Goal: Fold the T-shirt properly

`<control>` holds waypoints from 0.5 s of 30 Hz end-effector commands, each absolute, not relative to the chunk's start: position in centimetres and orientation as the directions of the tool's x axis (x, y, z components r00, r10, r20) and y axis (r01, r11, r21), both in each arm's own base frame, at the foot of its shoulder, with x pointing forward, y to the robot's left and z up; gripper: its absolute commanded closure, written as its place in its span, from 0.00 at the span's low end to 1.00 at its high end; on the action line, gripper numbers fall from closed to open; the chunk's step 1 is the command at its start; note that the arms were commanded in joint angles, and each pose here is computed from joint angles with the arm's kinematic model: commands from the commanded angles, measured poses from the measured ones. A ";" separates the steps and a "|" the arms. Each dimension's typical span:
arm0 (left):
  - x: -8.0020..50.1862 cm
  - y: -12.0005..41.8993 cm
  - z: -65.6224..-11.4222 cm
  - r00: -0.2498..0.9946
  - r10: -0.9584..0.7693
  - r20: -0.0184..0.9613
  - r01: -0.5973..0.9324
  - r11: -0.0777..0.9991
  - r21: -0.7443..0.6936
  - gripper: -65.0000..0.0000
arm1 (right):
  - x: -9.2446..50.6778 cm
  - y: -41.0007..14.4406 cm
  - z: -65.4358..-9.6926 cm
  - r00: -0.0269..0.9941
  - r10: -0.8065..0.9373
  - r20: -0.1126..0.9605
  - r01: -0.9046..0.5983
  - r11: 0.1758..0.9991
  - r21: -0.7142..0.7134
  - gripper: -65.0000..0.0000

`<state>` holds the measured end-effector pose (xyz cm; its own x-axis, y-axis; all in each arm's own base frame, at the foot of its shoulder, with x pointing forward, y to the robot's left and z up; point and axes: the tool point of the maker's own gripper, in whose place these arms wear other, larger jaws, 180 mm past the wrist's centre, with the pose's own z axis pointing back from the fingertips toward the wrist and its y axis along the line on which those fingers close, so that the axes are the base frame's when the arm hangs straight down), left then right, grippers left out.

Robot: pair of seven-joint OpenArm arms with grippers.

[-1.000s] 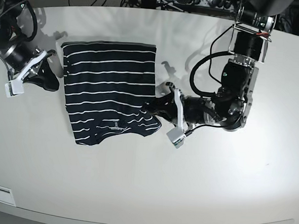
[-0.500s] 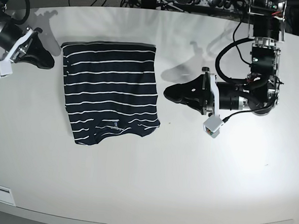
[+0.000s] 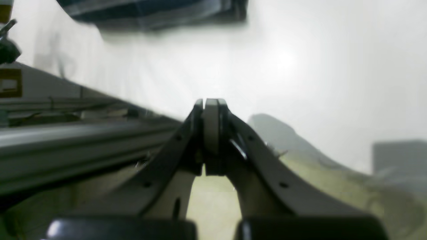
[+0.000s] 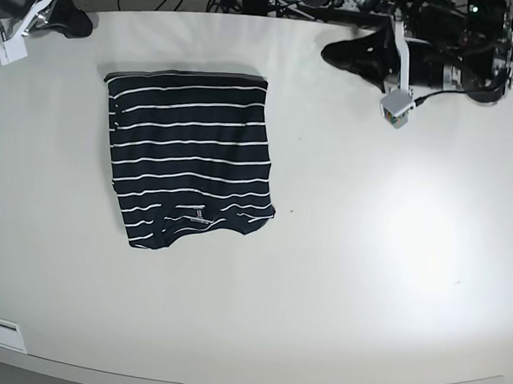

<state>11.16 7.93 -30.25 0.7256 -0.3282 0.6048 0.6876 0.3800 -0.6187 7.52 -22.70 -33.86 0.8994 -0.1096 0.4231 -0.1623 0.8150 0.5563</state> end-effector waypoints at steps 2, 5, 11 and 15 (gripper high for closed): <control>9.3 8.0 -29.5 0.735 -0.326 0.595 0.678 0.372 -0.634 1.00 | 6.3 -22.8 -33.4 0.909 -0.103 0.405 -0.157 0.814 0.560 1.00; 6.6 8.1 -29.2 0.762 -0.335 0.554 0.647 0.381 -0.660 1.00 | 4.0 -22.8 -33.8 0.934 -0.103 0.343 -0.119 0.814 0.569 1.00; 1.5 8.8 -28.4 0.823 -0.349 0.449 0.565 0.415 -0.713 1.00 | -0.8 -22.8 -34.1 0.975 -0.093 0.203 -0.043 0.814 0.580 1.00; -2.1 9.1 -27.9 0.867 -0.356 0.349 0.483 0.427 -0.764 1.00 | -3.7 -22.8 -33.9 0.989 -0.093 0.119 0.006 0.814 0.581 1.00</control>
